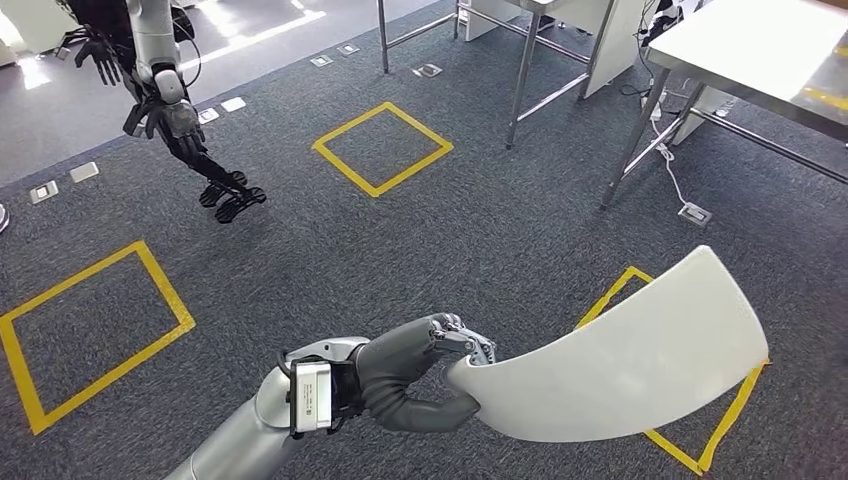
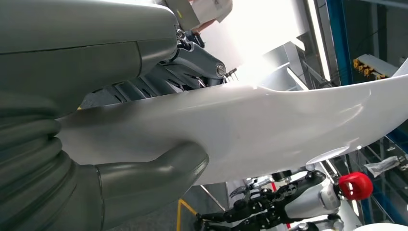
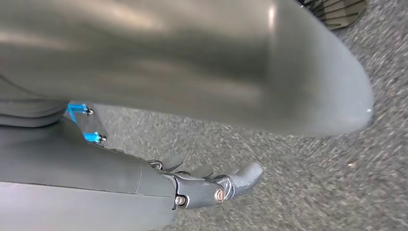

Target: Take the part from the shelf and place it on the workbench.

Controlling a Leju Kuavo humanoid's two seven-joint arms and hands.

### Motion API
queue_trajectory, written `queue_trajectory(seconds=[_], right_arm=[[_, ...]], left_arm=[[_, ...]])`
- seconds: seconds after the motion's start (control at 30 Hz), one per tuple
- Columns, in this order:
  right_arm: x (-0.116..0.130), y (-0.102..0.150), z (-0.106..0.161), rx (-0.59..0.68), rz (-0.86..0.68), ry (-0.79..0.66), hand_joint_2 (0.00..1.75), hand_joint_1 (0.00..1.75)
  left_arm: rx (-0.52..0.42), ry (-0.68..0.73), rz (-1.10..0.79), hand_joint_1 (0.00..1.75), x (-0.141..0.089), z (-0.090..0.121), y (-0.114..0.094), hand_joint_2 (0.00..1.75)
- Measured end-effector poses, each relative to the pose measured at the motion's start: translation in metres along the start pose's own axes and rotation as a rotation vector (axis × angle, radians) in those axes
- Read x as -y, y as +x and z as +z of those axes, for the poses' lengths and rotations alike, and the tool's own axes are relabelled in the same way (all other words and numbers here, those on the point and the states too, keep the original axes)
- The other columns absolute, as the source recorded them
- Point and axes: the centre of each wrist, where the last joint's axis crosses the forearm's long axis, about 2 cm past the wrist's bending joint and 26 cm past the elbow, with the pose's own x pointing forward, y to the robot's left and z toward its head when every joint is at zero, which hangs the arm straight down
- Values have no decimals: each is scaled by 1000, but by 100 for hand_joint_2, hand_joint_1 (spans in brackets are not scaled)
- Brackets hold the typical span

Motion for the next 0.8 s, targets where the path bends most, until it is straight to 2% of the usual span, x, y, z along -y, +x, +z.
queue_trajectory(seconds=[0.8], right_arm=[[4, -1, 0, -2, 0, -7, 0, 0]], left_arm=[[13, 0, 1, 175, 1, -5, 2, 175]])
